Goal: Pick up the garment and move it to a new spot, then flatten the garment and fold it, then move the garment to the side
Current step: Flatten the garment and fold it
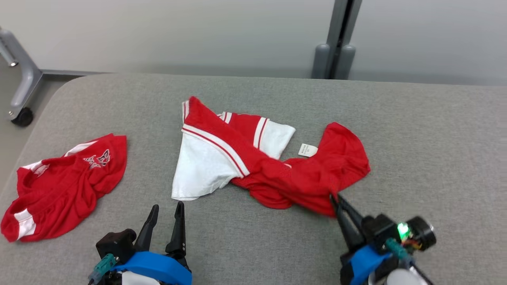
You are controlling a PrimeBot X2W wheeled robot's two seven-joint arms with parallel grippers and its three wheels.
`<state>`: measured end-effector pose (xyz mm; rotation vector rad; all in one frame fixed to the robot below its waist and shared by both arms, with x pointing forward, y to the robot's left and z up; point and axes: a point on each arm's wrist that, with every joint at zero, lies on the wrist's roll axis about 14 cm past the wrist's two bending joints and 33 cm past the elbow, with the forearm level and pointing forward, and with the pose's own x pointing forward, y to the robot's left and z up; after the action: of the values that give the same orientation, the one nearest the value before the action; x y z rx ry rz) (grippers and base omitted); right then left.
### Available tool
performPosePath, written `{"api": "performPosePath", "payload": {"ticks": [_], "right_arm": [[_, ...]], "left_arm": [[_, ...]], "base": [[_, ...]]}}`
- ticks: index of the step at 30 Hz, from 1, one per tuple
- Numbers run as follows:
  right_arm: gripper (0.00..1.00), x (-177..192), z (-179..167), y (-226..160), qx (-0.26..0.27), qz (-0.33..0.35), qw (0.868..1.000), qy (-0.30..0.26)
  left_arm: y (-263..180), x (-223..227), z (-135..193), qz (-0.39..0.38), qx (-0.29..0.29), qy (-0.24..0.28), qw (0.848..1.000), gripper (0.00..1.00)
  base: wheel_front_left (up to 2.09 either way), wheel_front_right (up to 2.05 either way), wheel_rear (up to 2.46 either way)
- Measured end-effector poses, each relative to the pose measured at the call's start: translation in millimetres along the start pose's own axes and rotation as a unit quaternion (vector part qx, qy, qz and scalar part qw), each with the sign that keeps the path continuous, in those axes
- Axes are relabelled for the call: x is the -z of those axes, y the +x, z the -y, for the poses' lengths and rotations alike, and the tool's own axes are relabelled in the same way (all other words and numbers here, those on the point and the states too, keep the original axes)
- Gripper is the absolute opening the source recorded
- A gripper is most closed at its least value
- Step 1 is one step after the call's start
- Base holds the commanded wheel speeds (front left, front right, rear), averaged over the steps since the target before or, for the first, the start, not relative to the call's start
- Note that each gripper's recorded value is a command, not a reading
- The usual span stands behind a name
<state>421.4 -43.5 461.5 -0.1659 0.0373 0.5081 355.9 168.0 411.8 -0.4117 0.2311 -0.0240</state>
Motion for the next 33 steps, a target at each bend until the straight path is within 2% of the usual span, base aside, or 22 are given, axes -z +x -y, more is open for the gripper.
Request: {"api": "performPosePath", "payload": {"ticks": [4, 8, 14, 19, 23, 29, 30, 31, 32, 33], "right_arm": [[1.00, 44, -23, -41, -0.002, -0.064, 0.996, 0.063], [1.00, 38, -17, -43, 0.015, -0.052, 0.995, 0.089], [1.00, 8, 9, -21, 0.041, -0.004, 0.995, 0.088], [1.00, -6, 12, 9, 0.025, 0.007, 0.997, 0.072], [1.00, 10, 0, 26, -0.003, -0.039, 0.997, 0.059], [1.00, 45, -13, 33, -0.023, -0.104, 0.992, 0.066], [0.94, 49, -15, 33, -0.026, -0.108, 0.991, 0.068], [0.49, 52, -16, 32, -0.027, -0.111, 0.991, 0.072], [0.13, 54, -18, 32, -0.027, -0.114, 0.990, 0.077], [0.00, 56, -18, 32, -0.028, -0.115, 0.990, 0.079]], "left_arm": [[3, 2, 10, -0.004, 0.016, 0.005, 1.000, 1.00], [5, 3, 12, -0.006, 0.020, 0.009, 1.000, 1.00], [2, 5, 8, -0.008, 0.013, 0.008, 1.000, 1.00], [-2, 7, 2, -0.011, 0.002, 0.005, 1.000, 1.00], [-5, 7, -5, -0.010, -0.009, 0.001, 1.000, 1.00], [-8, 6, -14, -0.010, -0.023, -0.002, 1.000, 1.00], [-8, 7, -16, -0.011, -0.026, -0.002, 1.000, 1.00], [-9, 7, -18, -0.011, -0.028, -0.003, 1.000, 1.00], [-9, 7, -19, -0.011, -0.030, -0.003, 0.999, 1.00], [-10, 7, -20, -0.011, -0.031, -0.003, 0.999, 1.00]], "base": [[0.00, 0.00, 0.00], [0.00, 0.00, 0.00], [0.00, 0.00, 0.00], [0.00, 0.00, 0.00], [0.00, 0.00, 0.00], [0.00, 0.00, 0.00], [0.00, 0.00, 0.00], [0.00, 0.00, 0.00], [0.00, 0.00, 0.00], [0.00, 0.00, 0.00]]}}
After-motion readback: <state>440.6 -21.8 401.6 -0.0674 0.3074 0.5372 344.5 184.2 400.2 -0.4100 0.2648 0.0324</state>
